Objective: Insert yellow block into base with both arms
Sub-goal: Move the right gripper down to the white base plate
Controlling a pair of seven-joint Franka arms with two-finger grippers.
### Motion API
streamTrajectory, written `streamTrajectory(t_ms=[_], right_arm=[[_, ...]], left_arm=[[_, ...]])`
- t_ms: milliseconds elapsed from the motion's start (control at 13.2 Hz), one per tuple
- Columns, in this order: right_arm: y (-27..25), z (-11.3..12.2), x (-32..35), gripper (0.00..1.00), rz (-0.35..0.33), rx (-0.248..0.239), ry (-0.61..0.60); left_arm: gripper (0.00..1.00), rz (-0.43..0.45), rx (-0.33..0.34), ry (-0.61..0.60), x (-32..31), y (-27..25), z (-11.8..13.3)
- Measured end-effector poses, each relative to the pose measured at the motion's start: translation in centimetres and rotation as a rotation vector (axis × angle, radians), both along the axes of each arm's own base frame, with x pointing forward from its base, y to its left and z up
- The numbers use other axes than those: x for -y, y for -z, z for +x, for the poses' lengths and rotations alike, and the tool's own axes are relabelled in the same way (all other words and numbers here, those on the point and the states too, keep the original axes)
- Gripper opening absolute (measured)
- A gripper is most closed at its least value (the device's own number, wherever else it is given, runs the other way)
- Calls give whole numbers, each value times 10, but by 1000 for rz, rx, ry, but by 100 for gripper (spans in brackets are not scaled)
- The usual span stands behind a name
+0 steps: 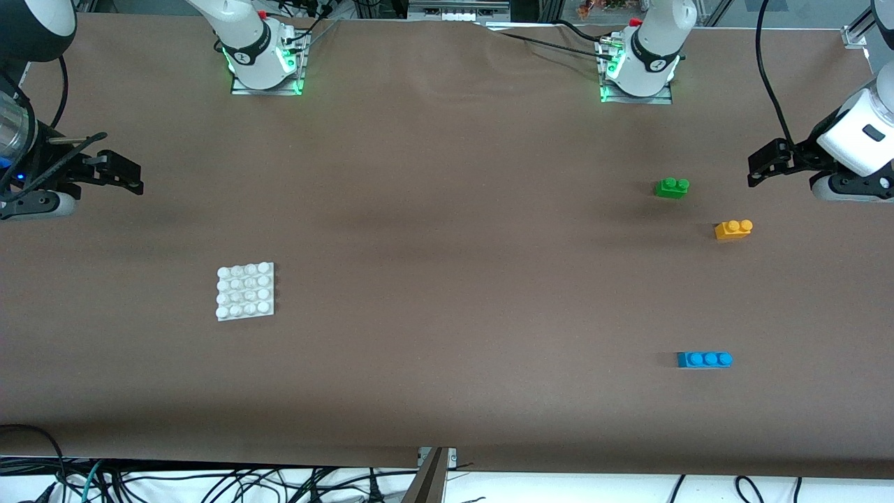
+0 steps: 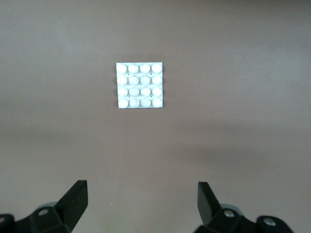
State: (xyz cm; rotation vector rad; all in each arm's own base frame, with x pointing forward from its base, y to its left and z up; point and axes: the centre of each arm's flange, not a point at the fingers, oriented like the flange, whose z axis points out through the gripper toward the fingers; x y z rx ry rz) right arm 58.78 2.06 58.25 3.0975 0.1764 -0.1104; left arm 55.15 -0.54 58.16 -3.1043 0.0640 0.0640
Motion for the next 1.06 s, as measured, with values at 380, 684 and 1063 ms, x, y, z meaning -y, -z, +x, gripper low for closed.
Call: streamTrajectory(t_ms=[380, 684, 1063], right_arm=[[3, 1, 1, 100, 0, -6, 1], [32, 9, 4, 100, -1, -18, 6], [131, 36, 14, 100, 18, -2, 29]], left_arm=[[100, 0, -1, -2, -1, 0, 0], [100, 0, -5, -3, -1, 0, 0], [100, 0, -6, -3, -2, 1, 0]])
